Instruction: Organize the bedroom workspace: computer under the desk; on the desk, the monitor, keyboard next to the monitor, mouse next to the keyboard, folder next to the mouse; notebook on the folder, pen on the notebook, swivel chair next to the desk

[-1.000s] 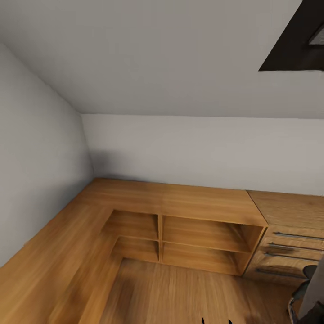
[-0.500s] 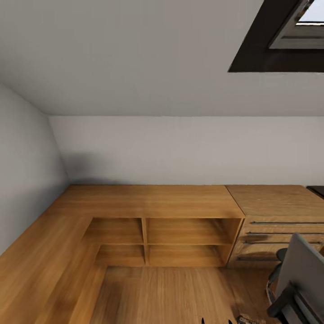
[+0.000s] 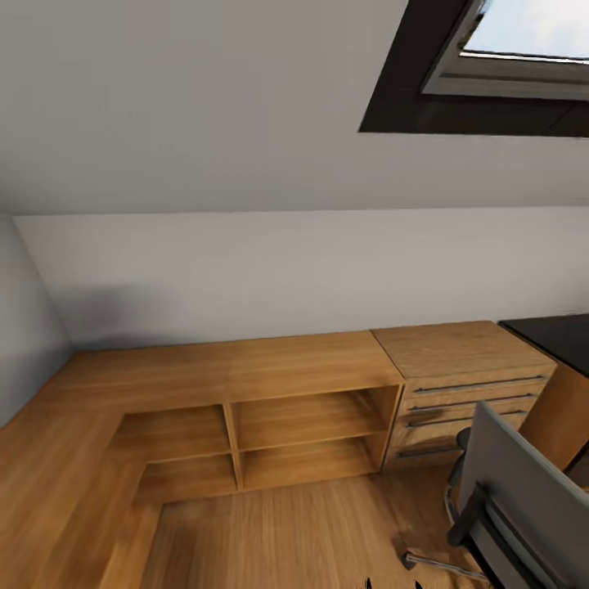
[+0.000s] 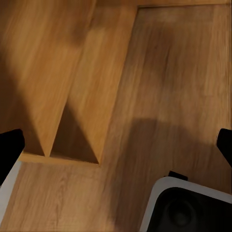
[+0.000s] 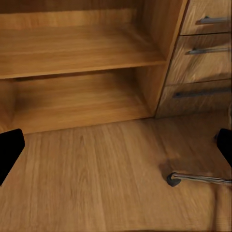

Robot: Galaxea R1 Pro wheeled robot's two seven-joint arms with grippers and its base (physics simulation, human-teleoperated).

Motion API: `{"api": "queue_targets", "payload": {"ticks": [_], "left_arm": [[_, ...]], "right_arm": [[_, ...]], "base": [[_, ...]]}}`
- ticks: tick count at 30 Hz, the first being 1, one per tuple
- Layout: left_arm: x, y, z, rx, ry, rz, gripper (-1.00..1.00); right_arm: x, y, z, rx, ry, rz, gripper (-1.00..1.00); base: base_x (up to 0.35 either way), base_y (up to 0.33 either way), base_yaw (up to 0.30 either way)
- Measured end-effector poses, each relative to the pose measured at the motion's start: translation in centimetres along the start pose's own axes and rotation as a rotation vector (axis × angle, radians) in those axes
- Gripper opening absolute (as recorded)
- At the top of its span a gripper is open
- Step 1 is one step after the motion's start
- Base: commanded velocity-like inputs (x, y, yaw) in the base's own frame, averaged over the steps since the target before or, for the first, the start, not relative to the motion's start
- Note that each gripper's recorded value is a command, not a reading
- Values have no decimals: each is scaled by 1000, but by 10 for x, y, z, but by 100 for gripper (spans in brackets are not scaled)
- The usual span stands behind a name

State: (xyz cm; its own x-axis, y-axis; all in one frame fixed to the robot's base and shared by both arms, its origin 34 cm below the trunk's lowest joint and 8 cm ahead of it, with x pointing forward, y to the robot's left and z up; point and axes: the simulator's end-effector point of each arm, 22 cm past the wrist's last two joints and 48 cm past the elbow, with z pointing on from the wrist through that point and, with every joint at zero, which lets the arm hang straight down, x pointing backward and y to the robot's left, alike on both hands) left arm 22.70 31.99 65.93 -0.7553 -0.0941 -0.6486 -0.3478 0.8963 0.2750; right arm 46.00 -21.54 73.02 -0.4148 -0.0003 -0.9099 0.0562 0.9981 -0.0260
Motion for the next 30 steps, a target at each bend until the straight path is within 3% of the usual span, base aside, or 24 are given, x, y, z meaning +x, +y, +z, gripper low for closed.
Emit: {"api": "queue_targets", "payload": {"ticks": [16,30], "left_arm": [[0,0,0,0,0,0,100],[0,0,0,-1,0,-1,100]], "right_arm": [[0,0,0,1,0,1,100],[0,0,0,1,1,1,100]], "base": [[4,2,-300],[186,173,-300]]}}
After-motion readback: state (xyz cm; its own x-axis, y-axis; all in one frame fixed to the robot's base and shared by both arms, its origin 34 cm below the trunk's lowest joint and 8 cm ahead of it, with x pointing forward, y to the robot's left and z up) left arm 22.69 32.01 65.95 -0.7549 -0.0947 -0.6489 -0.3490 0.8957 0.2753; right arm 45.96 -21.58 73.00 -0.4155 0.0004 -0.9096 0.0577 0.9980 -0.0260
